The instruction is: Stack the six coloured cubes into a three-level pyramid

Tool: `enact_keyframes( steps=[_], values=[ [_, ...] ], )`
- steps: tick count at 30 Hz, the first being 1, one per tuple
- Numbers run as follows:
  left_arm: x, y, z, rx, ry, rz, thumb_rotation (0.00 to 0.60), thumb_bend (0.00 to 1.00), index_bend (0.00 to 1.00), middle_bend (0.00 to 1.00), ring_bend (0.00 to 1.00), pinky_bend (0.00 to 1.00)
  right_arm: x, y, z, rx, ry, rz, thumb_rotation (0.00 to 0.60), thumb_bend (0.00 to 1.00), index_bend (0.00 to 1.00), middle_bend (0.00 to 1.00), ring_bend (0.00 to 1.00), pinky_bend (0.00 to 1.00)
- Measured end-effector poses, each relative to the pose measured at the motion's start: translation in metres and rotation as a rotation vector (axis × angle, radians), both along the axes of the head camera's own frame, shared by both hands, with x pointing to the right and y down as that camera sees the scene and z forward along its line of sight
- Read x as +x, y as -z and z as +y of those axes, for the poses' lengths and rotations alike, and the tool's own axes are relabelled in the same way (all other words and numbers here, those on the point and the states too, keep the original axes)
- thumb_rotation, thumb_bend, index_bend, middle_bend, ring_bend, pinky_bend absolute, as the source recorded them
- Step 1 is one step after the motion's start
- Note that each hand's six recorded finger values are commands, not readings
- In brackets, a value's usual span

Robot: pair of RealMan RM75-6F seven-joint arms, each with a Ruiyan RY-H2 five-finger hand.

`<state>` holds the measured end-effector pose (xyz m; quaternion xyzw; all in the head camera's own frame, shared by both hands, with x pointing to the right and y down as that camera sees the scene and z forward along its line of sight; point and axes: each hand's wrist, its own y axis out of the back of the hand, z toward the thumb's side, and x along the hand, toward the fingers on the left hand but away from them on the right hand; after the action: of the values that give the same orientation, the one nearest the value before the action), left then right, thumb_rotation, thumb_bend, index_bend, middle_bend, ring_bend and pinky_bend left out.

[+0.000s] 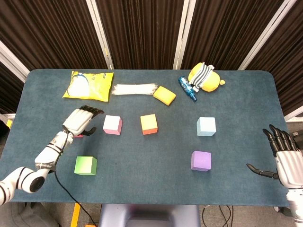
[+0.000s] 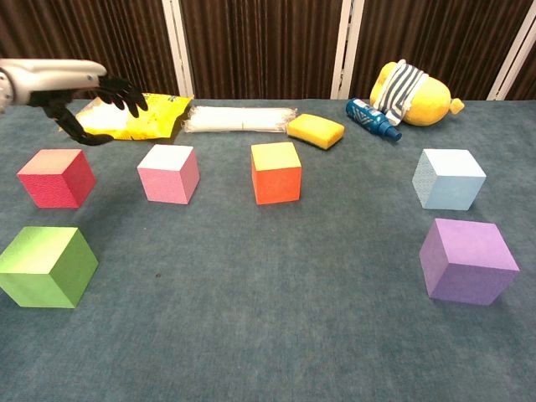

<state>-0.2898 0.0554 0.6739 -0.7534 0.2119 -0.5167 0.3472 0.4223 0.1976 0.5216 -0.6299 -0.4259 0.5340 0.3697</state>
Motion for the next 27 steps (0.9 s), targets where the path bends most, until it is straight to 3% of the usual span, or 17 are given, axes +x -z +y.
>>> enact_keyframes(
  steps=[5,11,21,27],
  values=[
    [0.009,-0.027,-0.005,-0.055,-0.025,-0.057,0.600,0.41,0.09,0.13,0.12,0.15,-0.003,-0.006,-0.005,-0.016,0.001,-0.003,0.390,0.02,0.00,0.04,0.00,0.17],
    [0.013,-0.042,-0.001,-0.108,-0.021,-0.071,0.600,0.38,0.00,0.05,0.08,0.13,-0.005,-0.013,-0.009,-0.033,-0.005,-0.009,0.389,0.02,0.00,0.04,0.00,0.17],
    [0.027,-0.056,0.002,-0.179,-0.007,-0.045,0.600,0.38,0.00,0.04,0.07,0.13,-0.004,-0.018,-0.010,-0.045,-0.013,-0.017,0.387,0.02,0.00,0.04,0.00,0.17],
    [0.031,-0.066,0.000,-0.186,0.009,-0.042,0.600,0.38,0.09,0.13,0.12,0.13,-0.002,-0.021,-0.009,-0.051,-0.025,-0.016,0.388,0.02,0.00,0.04,0.00,0.17]
  ],
)
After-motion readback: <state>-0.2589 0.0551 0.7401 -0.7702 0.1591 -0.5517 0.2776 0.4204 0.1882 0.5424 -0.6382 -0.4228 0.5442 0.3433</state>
